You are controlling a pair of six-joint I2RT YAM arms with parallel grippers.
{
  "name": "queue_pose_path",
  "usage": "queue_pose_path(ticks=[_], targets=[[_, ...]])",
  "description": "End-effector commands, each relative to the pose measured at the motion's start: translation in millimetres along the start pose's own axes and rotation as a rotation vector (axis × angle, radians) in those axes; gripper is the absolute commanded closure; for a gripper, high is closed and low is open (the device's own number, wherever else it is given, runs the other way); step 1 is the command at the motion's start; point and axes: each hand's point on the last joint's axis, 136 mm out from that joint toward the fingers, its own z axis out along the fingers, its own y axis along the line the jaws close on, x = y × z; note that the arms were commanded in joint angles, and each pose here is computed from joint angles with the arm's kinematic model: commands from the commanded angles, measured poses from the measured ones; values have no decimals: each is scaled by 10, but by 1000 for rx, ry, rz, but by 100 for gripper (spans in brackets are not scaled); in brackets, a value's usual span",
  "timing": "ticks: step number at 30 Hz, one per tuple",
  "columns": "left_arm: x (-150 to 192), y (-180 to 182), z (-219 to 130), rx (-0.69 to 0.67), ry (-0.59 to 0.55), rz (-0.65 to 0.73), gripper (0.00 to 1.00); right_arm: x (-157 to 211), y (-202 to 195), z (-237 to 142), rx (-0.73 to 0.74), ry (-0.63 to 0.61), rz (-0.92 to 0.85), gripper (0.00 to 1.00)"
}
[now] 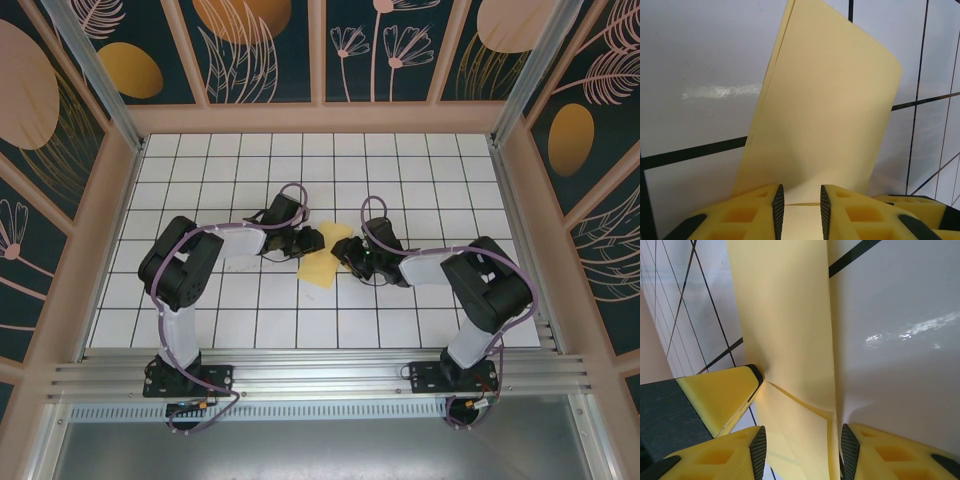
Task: Fold a paper plane with a square sheet of paper (pick it up from the middle)
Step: Fold the triangle a second time at the center of the table.
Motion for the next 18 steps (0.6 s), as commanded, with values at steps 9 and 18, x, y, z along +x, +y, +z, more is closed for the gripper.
queue_pose_path(ticks=[9,18], targets=[[14,79,51,-20,14,8,70,60,82,100,-45,38,14,52],[-22,24,23,-10,5,13,70,17,138,51,-74,10,-10,53]])
